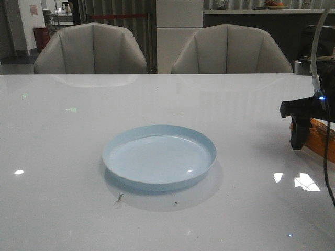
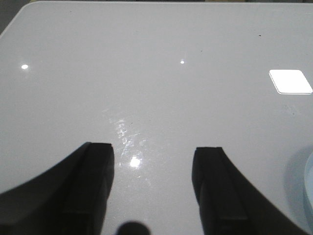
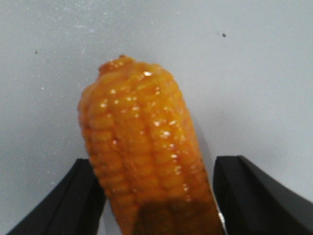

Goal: Place corn on plate with both arms
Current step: 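Lower the right gripper over the orange corn cob and grasp it, then carry the corn with the right gripper over the plate and lower it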

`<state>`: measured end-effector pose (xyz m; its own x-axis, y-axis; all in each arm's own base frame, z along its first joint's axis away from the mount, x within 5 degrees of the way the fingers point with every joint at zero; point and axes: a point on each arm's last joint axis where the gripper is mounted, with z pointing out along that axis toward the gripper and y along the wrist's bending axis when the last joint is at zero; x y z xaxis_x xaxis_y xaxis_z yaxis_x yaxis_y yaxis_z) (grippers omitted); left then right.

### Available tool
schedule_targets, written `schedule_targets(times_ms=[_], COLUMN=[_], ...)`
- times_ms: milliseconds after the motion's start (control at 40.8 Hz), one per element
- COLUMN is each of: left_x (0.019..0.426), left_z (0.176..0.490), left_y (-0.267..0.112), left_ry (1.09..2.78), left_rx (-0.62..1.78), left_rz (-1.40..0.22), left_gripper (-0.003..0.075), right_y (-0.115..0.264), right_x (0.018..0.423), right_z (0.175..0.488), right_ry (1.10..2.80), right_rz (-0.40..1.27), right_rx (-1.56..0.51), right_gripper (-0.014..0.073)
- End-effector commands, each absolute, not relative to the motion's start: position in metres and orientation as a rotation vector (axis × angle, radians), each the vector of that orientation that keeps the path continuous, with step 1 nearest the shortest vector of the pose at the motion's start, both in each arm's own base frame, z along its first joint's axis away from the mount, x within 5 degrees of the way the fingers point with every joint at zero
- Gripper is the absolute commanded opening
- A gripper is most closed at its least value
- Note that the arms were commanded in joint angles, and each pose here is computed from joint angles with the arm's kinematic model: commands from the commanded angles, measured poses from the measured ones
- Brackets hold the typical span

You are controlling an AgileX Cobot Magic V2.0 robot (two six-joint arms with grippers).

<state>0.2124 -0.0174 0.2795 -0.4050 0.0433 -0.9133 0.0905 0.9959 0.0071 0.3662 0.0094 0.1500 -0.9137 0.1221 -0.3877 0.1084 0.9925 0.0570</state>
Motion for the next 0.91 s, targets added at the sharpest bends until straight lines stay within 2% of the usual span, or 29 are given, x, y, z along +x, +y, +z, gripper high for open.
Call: schedule_targets(times_ms=[0,49,196,270,368,588,735,882], left_x=[0.214,0.214,0.214,0.214,0.214,0.214,0.214,0.214], left_z=[0.298,0.298,0.298,0.298,0.298,0.298,0.298,0.298], left_y=[-0.016,-0.016,-0.016,-0.016,-0.016,-0.016,-0.016,-0.016], left_ry=[1.870,1.870,1.870,1.870,1.870,1.870,1.870,1.870], left_rx=[0.071,0.071,0.071,0.071,0.071,0.071,0.071,0.071], left_rz=[-0.051,-0.051,-0.051,-0.051,-0.051,-0.051,-0.051,-0.051], left_gripper=[0.0430,0.0430,0.0430,0.0430,0.0430,0.0430,0.0430,0.0430], right_y=[0.007,0.007,0.007,0.007,0.008,0.025,0.053,0.096], right_x=[0.360,0.360,0.365,0.369,0.376,0.394,0.398,0.395], right_z=[0.151,0.152,0.157,0.164,0.182,0.249,0.288,0.309], right_ry=[2.790,2.789,2.770,2.770,2.755,2.607,2.530,2.469], right_rz=[0.050,0.050,0.052,0.052,0.049,0.041,0.055,0.074], right_rx=[0.193,0.192,0.190,0.190,0.157,-0.049,-0.193,-0.402], right_gripper=[0.0545,0.0486,0.0221,0.0149,0.0141,0.0141,0.0141,0.0141])
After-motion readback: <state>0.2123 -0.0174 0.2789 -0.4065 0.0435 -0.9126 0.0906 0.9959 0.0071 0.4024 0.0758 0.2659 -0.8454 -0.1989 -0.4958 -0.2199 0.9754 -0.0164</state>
